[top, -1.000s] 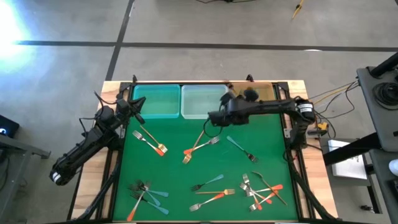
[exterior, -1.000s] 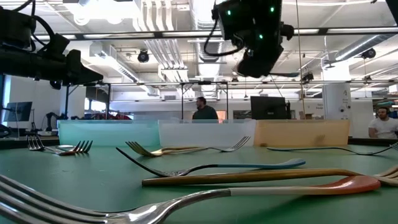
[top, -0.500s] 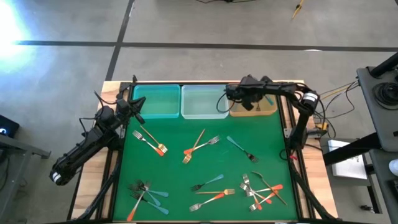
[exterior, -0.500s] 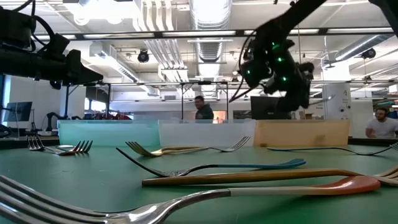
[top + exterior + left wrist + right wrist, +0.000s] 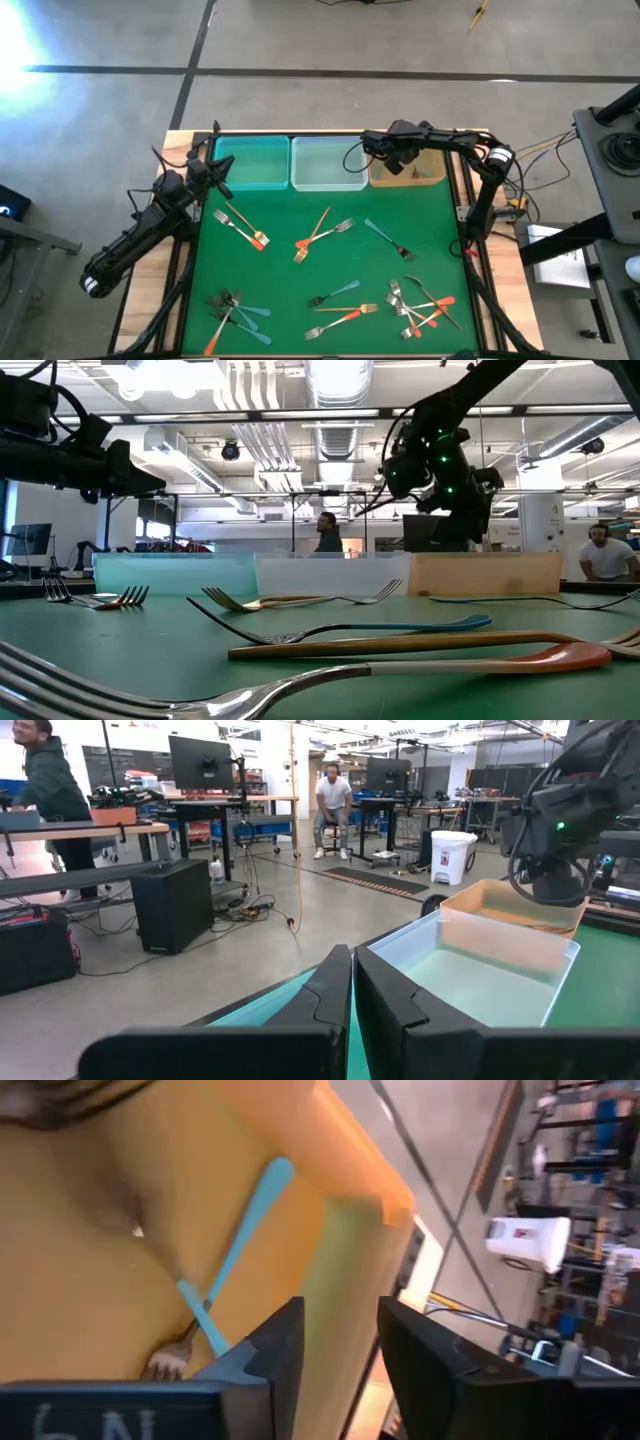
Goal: Sort silverware by color (type)
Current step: Put the orange fork into the white bin
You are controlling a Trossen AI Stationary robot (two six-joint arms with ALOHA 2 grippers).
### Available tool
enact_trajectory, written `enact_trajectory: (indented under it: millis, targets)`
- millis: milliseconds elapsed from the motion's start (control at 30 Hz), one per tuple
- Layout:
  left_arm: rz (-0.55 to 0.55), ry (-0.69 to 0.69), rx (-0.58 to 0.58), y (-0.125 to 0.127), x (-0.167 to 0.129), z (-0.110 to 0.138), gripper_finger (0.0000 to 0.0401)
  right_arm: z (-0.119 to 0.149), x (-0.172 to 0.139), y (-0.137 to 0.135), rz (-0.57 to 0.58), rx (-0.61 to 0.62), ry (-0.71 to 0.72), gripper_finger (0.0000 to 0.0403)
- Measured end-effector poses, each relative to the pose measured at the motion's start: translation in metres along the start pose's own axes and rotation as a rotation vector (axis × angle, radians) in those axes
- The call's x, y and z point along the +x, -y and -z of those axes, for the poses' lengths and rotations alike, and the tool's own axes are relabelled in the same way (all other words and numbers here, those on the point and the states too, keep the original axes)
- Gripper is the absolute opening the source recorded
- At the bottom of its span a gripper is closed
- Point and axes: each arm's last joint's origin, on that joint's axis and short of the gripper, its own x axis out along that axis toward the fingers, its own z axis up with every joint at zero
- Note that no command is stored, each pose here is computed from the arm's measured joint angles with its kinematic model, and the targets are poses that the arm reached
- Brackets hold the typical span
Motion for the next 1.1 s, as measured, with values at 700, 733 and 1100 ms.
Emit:
enact_trajectory:
  millis: [700,733,1100]
  targets:
    - [0.000,0.000,0.000,0.000,0.000,0.000,0.0000,0.075,-0.149,-0.101,-0.609,-0.210,0.503,0.0134]
    - [0.000,0.000,0.000,0.000,0.000,0.000,0.0000,0.082,-0.155,-0.112,-0.622,-0.274,0.554,0.0135]
    - [0.000,0.000,0.000,0.000,0.000,0.000,0.0000,0.106,-0.163,-0.198,-0.565,-0.741,0.810,0.0134]
